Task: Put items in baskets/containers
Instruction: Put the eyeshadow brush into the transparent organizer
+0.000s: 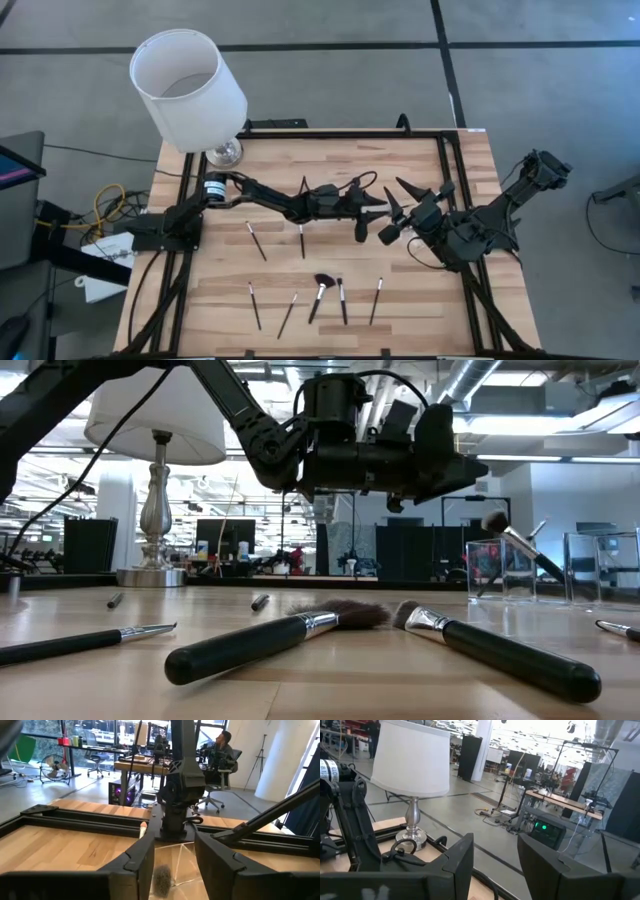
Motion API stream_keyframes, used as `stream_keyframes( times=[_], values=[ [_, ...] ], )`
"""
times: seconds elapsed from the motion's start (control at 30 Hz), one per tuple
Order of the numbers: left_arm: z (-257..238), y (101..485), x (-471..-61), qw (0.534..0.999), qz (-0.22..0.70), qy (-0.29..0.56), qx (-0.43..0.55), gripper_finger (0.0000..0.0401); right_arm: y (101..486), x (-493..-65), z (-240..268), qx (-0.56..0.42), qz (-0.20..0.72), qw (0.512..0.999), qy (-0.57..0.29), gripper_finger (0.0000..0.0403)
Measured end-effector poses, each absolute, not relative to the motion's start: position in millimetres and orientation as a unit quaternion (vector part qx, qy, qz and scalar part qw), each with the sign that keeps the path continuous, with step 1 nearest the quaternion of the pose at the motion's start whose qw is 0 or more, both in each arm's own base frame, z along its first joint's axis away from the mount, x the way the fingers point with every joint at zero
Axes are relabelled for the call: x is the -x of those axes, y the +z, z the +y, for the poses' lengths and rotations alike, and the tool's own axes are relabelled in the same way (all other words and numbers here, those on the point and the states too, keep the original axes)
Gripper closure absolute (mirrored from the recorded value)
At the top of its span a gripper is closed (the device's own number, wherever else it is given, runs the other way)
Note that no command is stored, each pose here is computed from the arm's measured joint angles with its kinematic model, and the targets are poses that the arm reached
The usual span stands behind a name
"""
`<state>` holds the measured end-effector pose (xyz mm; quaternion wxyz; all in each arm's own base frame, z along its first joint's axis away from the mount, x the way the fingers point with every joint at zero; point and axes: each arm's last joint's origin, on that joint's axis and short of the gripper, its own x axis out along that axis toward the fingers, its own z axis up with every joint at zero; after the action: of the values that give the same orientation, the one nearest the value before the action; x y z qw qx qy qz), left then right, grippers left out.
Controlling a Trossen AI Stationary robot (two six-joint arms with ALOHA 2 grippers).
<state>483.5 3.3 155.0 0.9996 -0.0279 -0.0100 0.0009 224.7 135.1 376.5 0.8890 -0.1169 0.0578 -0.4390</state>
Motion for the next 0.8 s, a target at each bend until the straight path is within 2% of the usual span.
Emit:
stream_keyframes(
  times=[0.13,0.3,0.47,0.6,0.7,0.8],
  values=[
    [2.9,177.1,-477.2,1.0,0.002,-0.011,0.028,0.0263,376.5,-224.5,135.4,0.107,0.053,0.89,-0.439,0.026],
    [2.9,235.6,-439.0,0.998,0.016,-0.055,0.008,0.0265,376.2,-219.7,143.1,0.108,0.051,0.898,-0.423,0.0257],
    [12.5,296.3,-361.1,0.998,0.014,-0.046,-0.037,0.0266,372.3,-213.8,151.8,0.096,0.043,0.91,-0.402,0.027],
    [19.1,328.8,-280.2,0.999,-0.016,-0.026,-0.041,0.0266,361.3,-217.8,151.5,0.07,0.047,0.941,-0.329,0.0293],
    [18.7,329.2,-225.4,0.999,-0.029,-0.017,-0.04,0.0267,346.6,-228.3,141.8,0.022,0.078,0.956,-0.283,0.0315],
    [15.3,305.5,-187.2,0.999,-0.03,-0.015,-0.01,0.0277,326.8,-242.6,130.0,-0.003,0.126,0.952,-0.28,0.0341]
  ],
)
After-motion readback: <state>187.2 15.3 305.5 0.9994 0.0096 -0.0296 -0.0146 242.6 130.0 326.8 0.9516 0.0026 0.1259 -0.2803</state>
